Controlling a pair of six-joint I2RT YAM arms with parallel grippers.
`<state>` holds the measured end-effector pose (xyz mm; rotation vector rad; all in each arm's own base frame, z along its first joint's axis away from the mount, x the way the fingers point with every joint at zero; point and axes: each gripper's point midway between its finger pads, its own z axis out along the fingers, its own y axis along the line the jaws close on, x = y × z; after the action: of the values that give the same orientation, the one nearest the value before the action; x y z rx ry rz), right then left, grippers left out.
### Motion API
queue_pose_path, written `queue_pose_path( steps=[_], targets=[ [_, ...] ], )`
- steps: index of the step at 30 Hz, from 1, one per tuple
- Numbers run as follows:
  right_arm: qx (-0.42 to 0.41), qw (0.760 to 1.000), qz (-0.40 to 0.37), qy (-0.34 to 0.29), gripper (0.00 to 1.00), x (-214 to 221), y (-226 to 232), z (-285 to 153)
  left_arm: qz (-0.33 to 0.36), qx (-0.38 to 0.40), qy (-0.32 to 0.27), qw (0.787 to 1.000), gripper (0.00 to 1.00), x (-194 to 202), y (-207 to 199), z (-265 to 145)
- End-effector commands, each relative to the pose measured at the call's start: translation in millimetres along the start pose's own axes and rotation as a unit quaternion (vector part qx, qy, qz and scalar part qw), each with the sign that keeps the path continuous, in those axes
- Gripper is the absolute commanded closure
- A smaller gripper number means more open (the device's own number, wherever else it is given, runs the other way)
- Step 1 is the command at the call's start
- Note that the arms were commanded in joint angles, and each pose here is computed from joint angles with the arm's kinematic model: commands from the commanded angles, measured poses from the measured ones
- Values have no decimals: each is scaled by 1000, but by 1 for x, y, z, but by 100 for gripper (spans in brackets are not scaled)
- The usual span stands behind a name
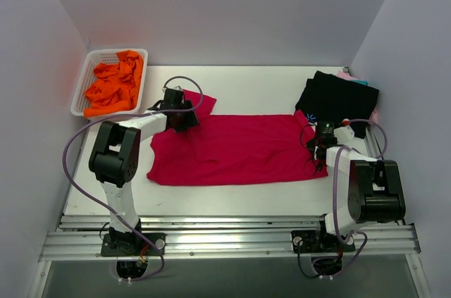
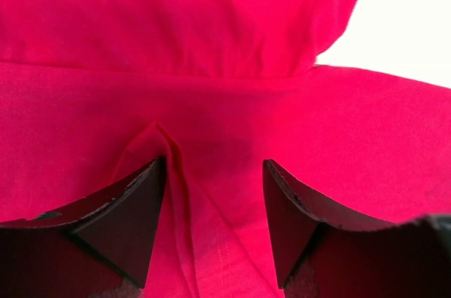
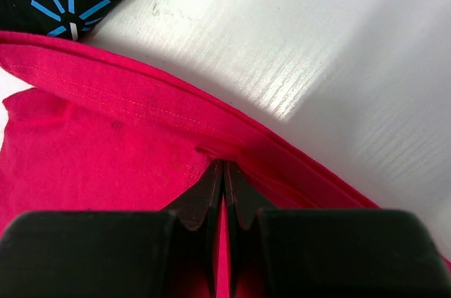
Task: Fold and stack the t-shirts
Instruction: Fold the flattened tshirt in 1/3 of the way
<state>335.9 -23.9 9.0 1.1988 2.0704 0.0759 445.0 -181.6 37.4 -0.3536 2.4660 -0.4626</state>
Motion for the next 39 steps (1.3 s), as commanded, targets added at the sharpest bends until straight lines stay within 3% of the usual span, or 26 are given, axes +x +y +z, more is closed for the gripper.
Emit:
queue_pose_path(
  steps=[1, 4, 6, 8, 12, 16, 25, 39],
  targets=[
    [19, 1000, -1, 4, 100, 3, -11, 1, 5, 11, -18, 1000, 36, -18, -10, 0],
    [20, 1000, -2, 5, 100, 3, -11, 2, 9, 0, -11, 1000, 46, -15, -6, 5],
    [19, 1000, -2, 6, 100, 4, -11, 2, 11, -1, -11, 1000, 58, -15, -5, 6],
    [20, 1000, -2, 6, 100, 3, -11, 2, 12, -5, -10, 1000, 78, -15, -3, 7],
    [20, 1000, 0, 8, 100, 4, -12, 3, 18, -9, -10, 1000, 97, -15, -3, 8],
    [19, 1000, 0, 9, 100, 4, -12, 4, 25, -16, -8, 1000, 98, -16, 0, 3],
    [34, 999, 8, 16, 100, 6, -20, 6, 18, -107, -71, 992, 98, -61, 43, -45],
    [83, 995, 47, 39, 100, 13, -54, 13, -1, -144, -59, 988, 98, -71, 72, -30]
  ],
)
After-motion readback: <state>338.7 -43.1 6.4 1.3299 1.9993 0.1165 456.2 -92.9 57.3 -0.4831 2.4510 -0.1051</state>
